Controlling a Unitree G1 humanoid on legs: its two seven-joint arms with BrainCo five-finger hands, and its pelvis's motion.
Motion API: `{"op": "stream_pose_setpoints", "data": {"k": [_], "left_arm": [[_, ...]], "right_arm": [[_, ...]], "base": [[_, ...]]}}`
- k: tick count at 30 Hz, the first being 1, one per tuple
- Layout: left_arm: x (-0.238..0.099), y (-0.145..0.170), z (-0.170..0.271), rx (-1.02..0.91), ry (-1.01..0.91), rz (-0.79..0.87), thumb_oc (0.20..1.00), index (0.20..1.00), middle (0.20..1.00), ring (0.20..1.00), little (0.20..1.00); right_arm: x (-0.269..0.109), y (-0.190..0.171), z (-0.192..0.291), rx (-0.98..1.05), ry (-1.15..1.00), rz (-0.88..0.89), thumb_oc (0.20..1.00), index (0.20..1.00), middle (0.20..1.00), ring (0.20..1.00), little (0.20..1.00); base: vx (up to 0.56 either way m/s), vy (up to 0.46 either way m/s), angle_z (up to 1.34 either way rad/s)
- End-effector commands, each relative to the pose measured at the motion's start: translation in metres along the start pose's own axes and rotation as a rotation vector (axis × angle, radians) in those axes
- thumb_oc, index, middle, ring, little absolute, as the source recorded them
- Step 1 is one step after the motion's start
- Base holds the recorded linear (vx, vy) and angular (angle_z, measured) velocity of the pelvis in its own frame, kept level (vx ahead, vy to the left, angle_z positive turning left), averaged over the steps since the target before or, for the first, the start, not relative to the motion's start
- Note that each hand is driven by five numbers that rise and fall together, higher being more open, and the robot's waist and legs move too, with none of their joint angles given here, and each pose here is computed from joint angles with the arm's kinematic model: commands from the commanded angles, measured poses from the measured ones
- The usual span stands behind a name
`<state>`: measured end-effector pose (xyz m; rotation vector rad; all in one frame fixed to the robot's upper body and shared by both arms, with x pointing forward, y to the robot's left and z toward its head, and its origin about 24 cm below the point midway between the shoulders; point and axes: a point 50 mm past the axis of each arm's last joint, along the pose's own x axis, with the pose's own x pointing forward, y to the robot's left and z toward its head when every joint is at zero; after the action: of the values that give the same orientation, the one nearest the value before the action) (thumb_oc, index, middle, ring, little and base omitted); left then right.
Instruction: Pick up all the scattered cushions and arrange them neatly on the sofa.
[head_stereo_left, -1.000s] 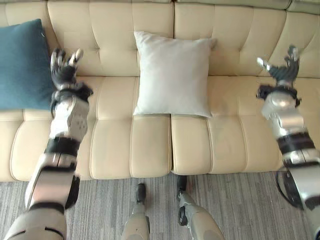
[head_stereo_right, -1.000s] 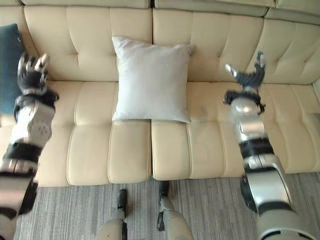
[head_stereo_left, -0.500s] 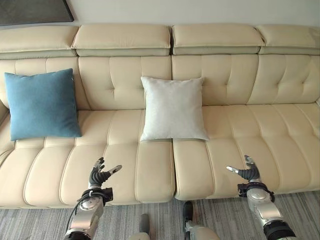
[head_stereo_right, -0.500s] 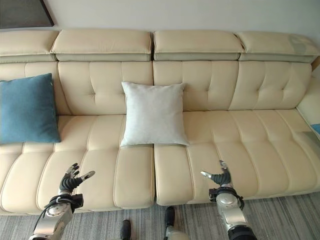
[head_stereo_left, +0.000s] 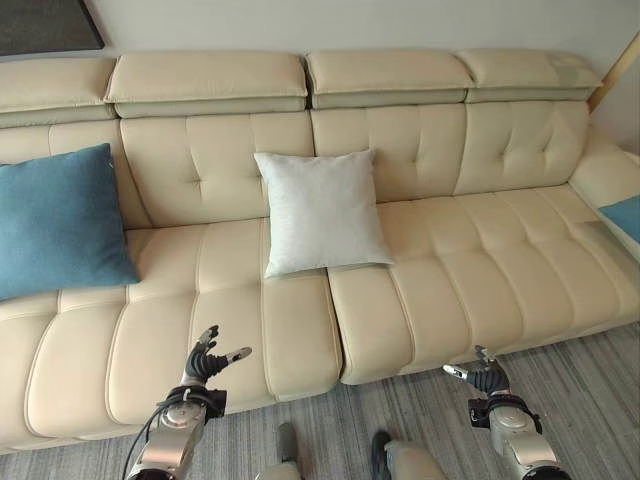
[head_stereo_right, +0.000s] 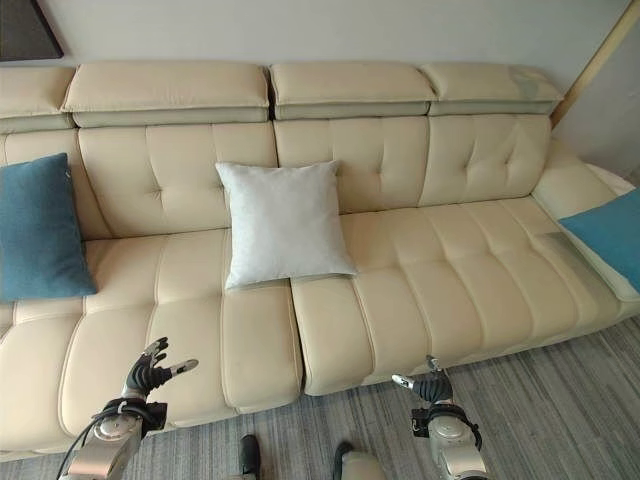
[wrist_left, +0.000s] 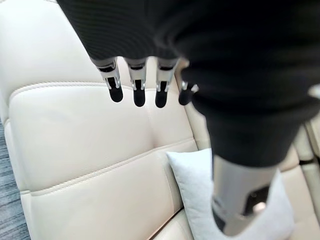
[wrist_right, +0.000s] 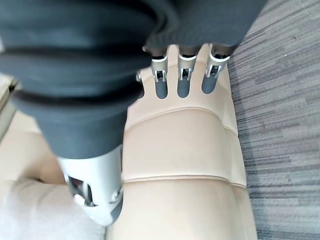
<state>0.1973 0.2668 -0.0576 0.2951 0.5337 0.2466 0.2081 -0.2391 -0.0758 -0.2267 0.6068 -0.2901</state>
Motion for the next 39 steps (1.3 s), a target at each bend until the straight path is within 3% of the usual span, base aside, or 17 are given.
{"op": "stream_pose_setpoints", "data": {"k": [1,15,27,39], "left_arm": [[0.006,0.007,0.023,-0.015,-0.102,0.039,1.0,1.0,1.0,1.0,1.0],[0.009,-0.013,0.039,-0.089,-0.152,0.003,1.0,1.0,1.0,1.0,1.0],[-0.002,-0.027,0.018,-0.059,-0.08,-0.061,1.0,1.0,1.0,1.0,1.0],[0.003,-0.026,0.029,-0.02,-0.112,-0.072,1.0,1.0,1.0,1.0,1.0]], "right_arm": [[0.009,-0.005,0.033,0.089,-0.12,-0.037,1.0,1.0,1.0,1.0,1.0],[0.009,0.002,0.049,0.054,-0.188,0.008,1.0,1.0,1.0,1.0,1.0],[0.003,0.003,0.031,0.04,-0.129,0.018,1.0,1.0,1.0,1.0,1.0],[-0.002,0.006,0.025,0.081,-0.111,-0.005,1.0,1.0,1.0,1.0,1.0]], "base": [[-0.16,-0.198,-0.49],[-0.19,-0.104,0.09],[-0.01,0.12,0.08],[-0.08,0.081,-0.81]]}}
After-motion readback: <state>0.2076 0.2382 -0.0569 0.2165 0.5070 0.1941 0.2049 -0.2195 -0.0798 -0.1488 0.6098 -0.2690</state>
